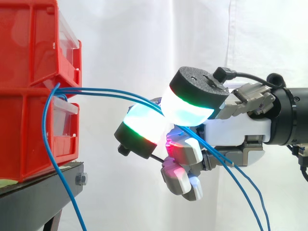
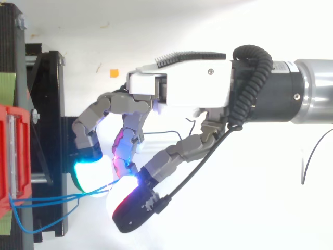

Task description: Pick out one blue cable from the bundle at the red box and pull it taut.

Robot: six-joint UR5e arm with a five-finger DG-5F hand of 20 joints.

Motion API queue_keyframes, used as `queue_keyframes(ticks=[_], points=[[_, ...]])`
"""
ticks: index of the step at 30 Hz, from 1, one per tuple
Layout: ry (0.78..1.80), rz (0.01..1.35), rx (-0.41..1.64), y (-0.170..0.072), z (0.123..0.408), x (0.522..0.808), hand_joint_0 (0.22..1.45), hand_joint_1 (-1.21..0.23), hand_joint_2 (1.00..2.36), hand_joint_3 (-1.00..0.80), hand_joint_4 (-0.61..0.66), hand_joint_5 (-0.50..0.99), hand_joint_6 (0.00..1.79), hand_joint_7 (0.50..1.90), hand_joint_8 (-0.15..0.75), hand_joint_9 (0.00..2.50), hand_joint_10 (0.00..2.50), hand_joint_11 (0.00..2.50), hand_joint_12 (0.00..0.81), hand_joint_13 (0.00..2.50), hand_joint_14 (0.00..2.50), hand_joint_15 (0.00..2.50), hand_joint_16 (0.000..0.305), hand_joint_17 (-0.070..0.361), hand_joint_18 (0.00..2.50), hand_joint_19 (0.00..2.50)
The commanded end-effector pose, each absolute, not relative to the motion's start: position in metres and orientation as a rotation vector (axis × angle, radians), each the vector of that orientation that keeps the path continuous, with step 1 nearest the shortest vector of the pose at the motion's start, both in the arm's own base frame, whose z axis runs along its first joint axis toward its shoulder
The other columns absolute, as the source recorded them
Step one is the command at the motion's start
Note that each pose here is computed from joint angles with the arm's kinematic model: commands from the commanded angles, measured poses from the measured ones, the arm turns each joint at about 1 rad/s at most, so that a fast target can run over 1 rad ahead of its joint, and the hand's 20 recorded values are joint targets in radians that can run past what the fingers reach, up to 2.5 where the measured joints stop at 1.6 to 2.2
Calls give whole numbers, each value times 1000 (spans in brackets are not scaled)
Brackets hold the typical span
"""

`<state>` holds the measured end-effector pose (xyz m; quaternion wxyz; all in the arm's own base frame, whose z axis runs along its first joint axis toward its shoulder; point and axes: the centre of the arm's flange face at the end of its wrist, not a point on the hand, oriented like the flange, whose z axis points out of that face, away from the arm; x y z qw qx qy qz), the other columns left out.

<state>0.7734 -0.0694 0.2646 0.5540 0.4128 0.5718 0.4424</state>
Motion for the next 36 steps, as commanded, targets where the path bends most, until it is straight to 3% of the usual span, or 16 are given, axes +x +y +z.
queue_keyframes(ticks=[1, 15, 26, 32, 36], points=[[1351, 1045, 977, -69, 264, 773, 737, -898, 1002, -484, 3, -133, 924, 1047, 277, 1233, 24, 762, 375, 1068, 25, 693, 53, 120, 875, 935], [1349, 1040, 978, -70, 264, 773, 619, -684, 1000, -495, 26, -116, 901, 1004, 295, 1298, 27, 761, 379, 1110, 25, 714, 51, 114, 904, 984], [1350, 1042, 979, -69, 264, 773, 578, -719, 1000, -500, 32, -116, 882, 997, 299, 1290, 24, 745, 383, 1107, 27, 709, 51, 116, 901, 995], [1350, 1042, 979, -69, 264, 773, 567, -664, 1000, -500, 33, -114, 878, 976, 299, 1292, 28, 739, 382, 1116, 25, 719, 52, 116, 909, 982], [1350, 1042, 979, -69, 264, 773, 621, -667, 1004, -451, 11, -109, 873, 1014, 294, 1297, 26, 745, 378, 1114, 26, 706, 50, 113, 904, 985]])
